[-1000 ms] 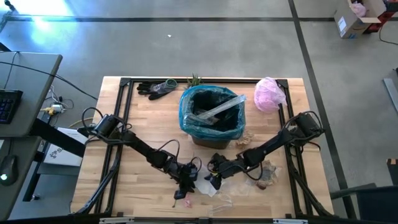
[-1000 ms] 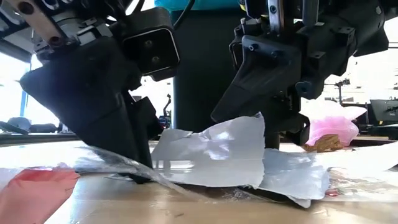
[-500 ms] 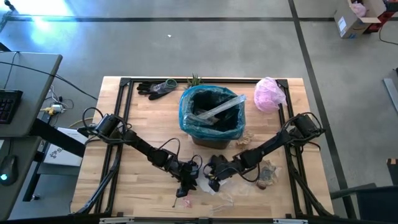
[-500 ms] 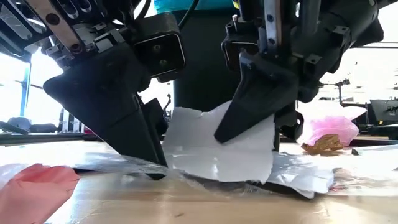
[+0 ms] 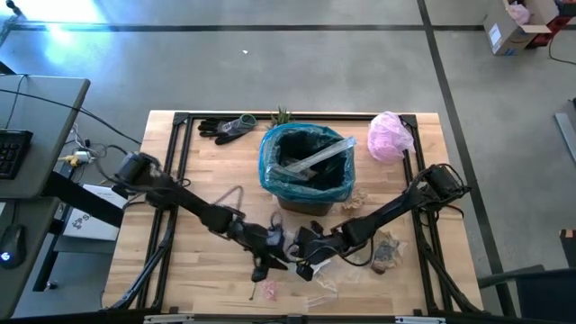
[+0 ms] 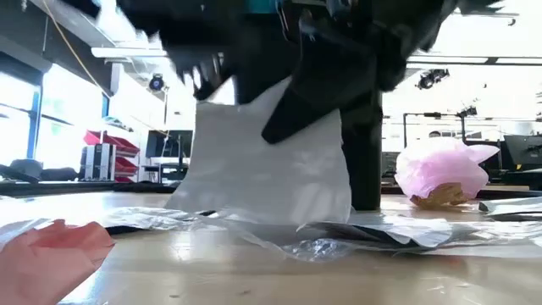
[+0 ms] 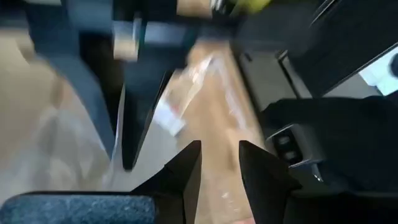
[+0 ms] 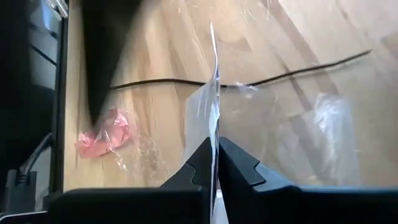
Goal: Place trash/remove bag and relplace
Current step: Put the white paper into the trash bin
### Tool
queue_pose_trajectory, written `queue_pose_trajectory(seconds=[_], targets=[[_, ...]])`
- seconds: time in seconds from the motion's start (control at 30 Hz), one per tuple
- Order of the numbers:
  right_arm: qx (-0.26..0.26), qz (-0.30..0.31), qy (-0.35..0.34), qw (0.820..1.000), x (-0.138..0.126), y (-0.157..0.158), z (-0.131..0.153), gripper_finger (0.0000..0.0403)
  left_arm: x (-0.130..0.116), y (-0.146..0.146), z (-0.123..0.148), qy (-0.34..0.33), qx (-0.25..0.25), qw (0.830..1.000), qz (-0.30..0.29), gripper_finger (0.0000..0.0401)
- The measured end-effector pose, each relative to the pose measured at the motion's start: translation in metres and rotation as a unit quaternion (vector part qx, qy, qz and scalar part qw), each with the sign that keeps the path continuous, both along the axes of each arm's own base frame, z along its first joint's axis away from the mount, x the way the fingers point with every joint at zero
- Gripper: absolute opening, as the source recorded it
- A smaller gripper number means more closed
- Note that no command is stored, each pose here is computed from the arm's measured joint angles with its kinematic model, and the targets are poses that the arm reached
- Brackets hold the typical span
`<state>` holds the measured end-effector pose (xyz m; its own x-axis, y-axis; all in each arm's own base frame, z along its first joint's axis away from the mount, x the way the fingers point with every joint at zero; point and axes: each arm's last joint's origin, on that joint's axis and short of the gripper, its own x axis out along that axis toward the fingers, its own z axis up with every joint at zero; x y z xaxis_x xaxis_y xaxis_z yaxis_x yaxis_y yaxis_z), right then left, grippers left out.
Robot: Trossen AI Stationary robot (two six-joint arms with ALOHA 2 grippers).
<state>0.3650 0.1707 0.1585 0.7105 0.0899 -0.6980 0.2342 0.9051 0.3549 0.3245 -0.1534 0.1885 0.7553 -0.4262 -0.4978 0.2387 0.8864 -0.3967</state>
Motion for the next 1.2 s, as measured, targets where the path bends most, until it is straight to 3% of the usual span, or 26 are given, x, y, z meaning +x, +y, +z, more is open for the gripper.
queue_pose_trajectory(seconds=[0.23, 0.4, 0.67, 1.03, 1.2], targets=[[-0.063, 0.031, 0.008, 0.997, 0.014, 0.009, 0.043, 0.0000, -0.039, 0.001, 0.062, -0.057, 0.035, 0.998, -0.011, 0.0091], [-0.115, 0.043, 0.000, 0.992, 0.022, 0.011, 0.083, 0.0000, -0.065, 0.004, 0.082, -0.054, 0.075, 0.996, 0.011, 0.0091], [-0.220, 0.038, -0.007, 0.975, 0.024, 0.003, 0.154, 0.0000, -0.081, 0.000, 0.081, -0.030, 0.129, 0.991, 0.037, 0.0091], [-0.355, -0.029, -0.032, 0.934, 0.005, -0.039, 0.262, 0.0000, -0.085, -0.001, 0.077, -0.016, 0.149, 0.988, 0.046, 0.0091], [-0.397, -0.057, -0.033, 0.915, -0.010, -0.065, 0.292, 0.0000, -0.086, -0.002, 0.076, -0.015, 0.150, 0.987, 0.045, 0.0091]])
